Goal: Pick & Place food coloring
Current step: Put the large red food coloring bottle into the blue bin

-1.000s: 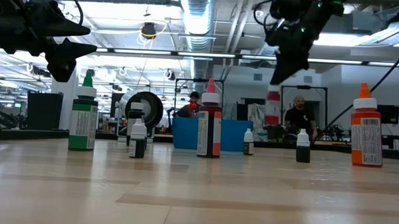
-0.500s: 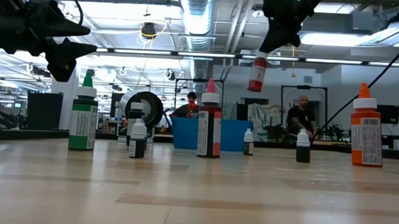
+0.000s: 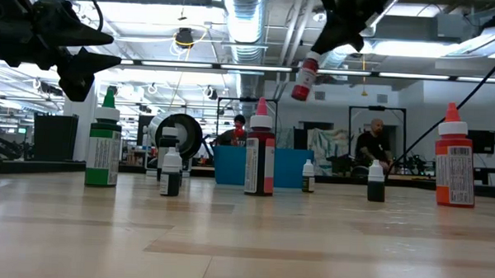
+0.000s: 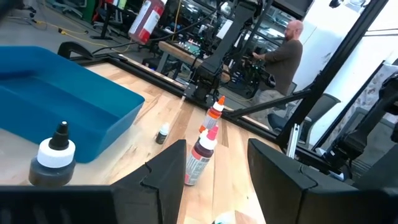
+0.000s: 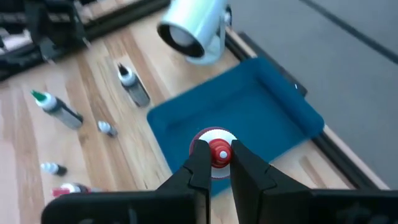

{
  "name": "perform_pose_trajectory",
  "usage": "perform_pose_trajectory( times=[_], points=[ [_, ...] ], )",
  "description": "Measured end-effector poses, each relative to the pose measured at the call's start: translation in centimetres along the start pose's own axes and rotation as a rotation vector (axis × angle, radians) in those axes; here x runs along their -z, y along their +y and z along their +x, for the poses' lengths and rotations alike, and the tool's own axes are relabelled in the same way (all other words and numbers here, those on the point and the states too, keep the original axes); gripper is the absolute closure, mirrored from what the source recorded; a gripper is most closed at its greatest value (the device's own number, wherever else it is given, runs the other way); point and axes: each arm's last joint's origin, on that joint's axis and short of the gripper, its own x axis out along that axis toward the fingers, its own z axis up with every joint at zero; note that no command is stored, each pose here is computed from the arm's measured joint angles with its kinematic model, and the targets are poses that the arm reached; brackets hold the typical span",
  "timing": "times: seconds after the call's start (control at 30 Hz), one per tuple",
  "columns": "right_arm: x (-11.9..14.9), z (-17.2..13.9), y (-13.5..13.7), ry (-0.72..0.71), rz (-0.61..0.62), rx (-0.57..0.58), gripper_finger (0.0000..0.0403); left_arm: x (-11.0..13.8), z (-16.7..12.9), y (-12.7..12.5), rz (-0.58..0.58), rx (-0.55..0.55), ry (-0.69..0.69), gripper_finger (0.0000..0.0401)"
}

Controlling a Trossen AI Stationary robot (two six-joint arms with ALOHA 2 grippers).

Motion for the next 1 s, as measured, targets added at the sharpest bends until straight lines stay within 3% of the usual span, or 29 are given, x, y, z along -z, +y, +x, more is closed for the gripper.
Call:
perform_pose_trajectory(
  times=[0.4, 0.77, 1.0],
  points=[
    [-1.6, 0.6, -0.9, -0.146, 0.065, 0.013, 0.0378, 0.0, 0.0, 0.0, 0.005, -0.002, -0.002, 0.0238],
    [-5.4, 6.2, -1.8, -0.062, 0.046, 0.041, 0.0378, 0.0, 0.0, 0.0, 0.007, -0.008, -0.007, 0.0238],
    [-7.5, 9.3, -2.5, 0.078, -0.005, 0.068, 0.0377, 0.0, 0.0, 0.0, 0.007, -0.008, -0.007, 0.0238]
  ],
)
